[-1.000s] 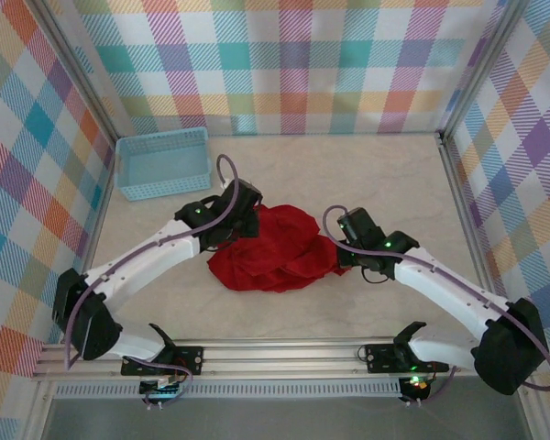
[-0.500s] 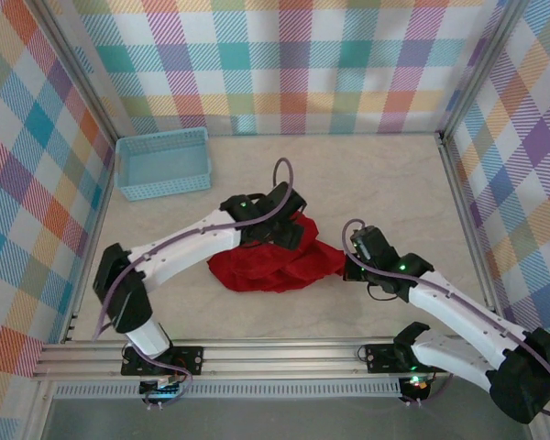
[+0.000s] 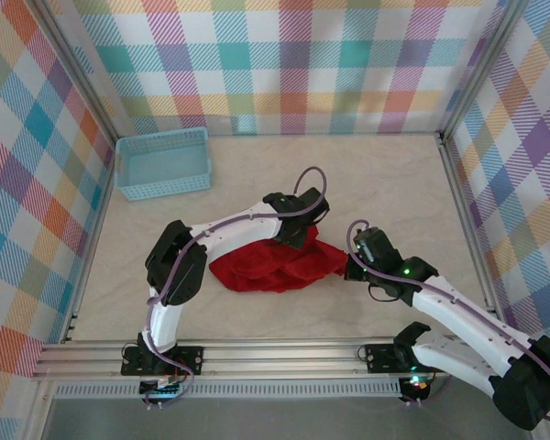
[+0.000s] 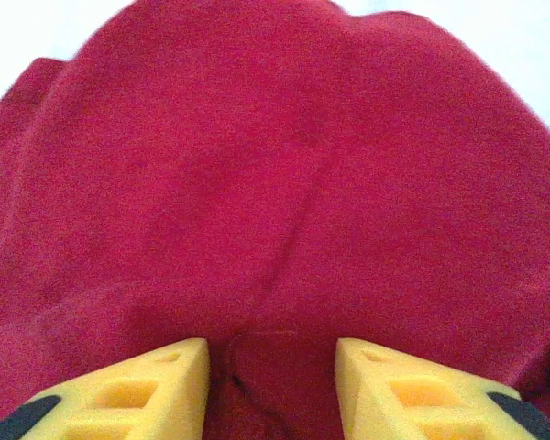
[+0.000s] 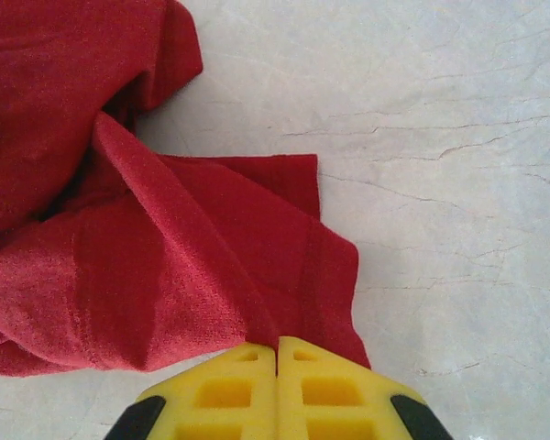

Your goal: Fold the inside-out t-shirt

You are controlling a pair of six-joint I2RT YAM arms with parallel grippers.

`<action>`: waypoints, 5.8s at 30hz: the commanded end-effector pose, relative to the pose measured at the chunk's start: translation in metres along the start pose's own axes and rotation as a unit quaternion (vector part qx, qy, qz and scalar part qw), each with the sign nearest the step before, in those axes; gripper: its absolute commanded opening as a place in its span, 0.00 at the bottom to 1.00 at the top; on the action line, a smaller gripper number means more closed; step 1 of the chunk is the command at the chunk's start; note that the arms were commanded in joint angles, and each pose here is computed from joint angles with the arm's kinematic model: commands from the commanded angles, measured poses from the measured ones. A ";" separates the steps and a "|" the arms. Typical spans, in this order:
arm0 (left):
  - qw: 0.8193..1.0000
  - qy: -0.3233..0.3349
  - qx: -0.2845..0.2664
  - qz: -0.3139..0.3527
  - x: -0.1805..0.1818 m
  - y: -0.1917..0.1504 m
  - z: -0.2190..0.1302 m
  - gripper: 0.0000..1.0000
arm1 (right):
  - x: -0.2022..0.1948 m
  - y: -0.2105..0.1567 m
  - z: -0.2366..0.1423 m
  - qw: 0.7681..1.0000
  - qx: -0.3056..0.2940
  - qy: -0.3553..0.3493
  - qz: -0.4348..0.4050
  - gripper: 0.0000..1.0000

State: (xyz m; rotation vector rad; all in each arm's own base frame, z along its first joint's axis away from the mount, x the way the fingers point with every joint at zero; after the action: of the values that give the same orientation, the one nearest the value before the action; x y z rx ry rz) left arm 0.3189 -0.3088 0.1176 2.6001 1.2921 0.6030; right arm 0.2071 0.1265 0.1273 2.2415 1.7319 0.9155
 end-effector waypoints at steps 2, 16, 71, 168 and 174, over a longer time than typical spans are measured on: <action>0.998 0.059 -0.013 -0.017 0.029 0.006 -0.006 0.15 | -0.007 0.007 -0.005 1.000 -0.020 -0.018 -0.001 0.00; 0.931 0.064 -0.250 -0.259 0.169 0.007 -0.182 0.00 | -0.017 0.091 -0.084 0.989 -0.131 -0.065 0.009 0.00; 0.916 -0.111 -0.250 -0.295 0.118 0.006 -0.140 0.00 | -0.023 0.177 -0.181 0.965 -0.228 -0.127 0.015 0.00; 0.703 -0.041 -0.569 -0.425 0.252 -0.158 -0.462 0.00 | 0.026 0.157 -0.417 0.891 -0.434 0.133 0.016 0.00; 0.682 -0.060 -0.611 -0.398 0.248 -0.163 -0.505 0.00 | 0.038 0.158 -0.465 0.863 -0.473 0.176 0.008 0.00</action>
State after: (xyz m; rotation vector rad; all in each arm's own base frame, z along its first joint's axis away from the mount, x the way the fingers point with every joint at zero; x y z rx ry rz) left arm 0.1168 -0.0213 0.5739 0.8557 1.1840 0.6919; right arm 0.0815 0.0042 0.5774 1.4943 0.9600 1.7718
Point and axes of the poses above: each hand's point on the last joint's axis, 136 mm out from that joint toward the fingers, its own z axis out along the fingers, its own x axis along the line the jaws close on, y = z × x, the point moved 2 cm from there along -z, back along the fingers, and after that the axes turned 13 degrees about z, right-handed, at the moved point
